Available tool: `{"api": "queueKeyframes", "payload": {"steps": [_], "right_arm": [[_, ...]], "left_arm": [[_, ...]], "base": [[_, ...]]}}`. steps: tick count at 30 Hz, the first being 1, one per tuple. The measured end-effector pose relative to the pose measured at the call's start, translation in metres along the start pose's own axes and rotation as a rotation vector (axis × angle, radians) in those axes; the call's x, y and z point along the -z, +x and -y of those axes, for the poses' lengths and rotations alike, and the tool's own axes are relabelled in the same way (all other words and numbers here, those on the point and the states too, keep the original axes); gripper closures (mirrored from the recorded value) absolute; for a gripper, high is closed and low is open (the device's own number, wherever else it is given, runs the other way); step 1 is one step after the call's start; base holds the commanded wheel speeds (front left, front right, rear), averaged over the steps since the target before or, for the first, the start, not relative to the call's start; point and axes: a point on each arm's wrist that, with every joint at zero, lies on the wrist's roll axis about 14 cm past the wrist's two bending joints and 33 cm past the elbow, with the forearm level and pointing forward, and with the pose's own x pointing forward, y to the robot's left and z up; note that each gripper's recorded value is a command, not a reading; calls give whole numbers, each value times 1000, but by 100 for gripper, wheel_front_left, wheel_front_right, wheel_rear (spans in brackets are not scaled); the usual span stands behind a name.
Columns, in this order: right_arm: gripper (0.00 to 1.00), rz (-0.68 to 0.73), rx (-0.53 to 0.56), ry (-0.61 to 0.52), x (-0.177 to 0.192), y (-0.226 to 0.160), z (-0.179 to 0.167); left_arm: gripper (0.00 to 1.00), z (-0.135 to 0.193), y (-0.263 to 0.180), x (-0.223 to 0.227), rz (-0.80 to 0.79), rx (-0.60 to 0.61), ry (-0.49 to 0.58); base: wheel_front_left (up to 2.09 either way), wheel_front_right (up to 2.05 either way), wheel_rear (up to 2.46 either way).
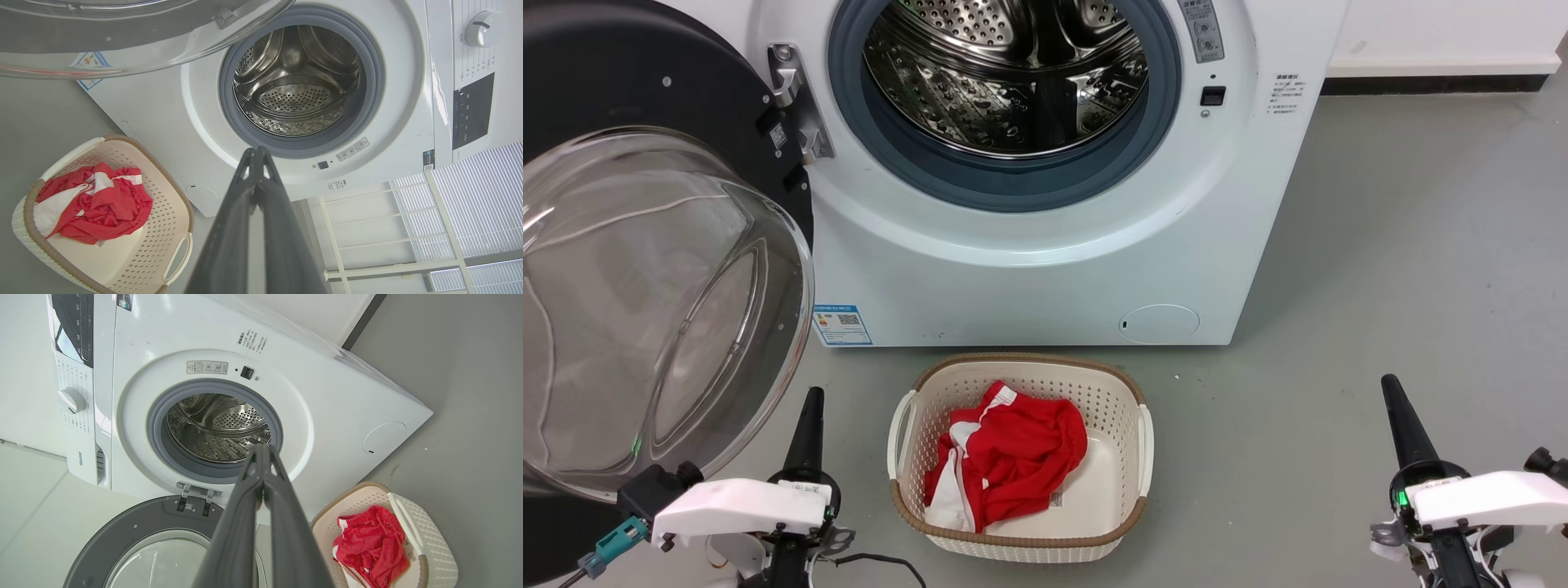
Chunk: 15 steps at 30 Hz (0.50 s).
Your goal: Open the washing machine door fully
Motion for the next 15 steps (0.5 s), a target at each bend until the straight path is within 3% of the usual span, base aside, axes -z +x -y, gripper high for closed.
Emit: {"api": "queueKeyframes", "payload": {"steps": [15], "right_arm": [[100,0,-8,142,-3,2,-3]], "left_arm": [[100,3,-2,-3,-7,19,-146]], "base": [[0,0,0]]}}
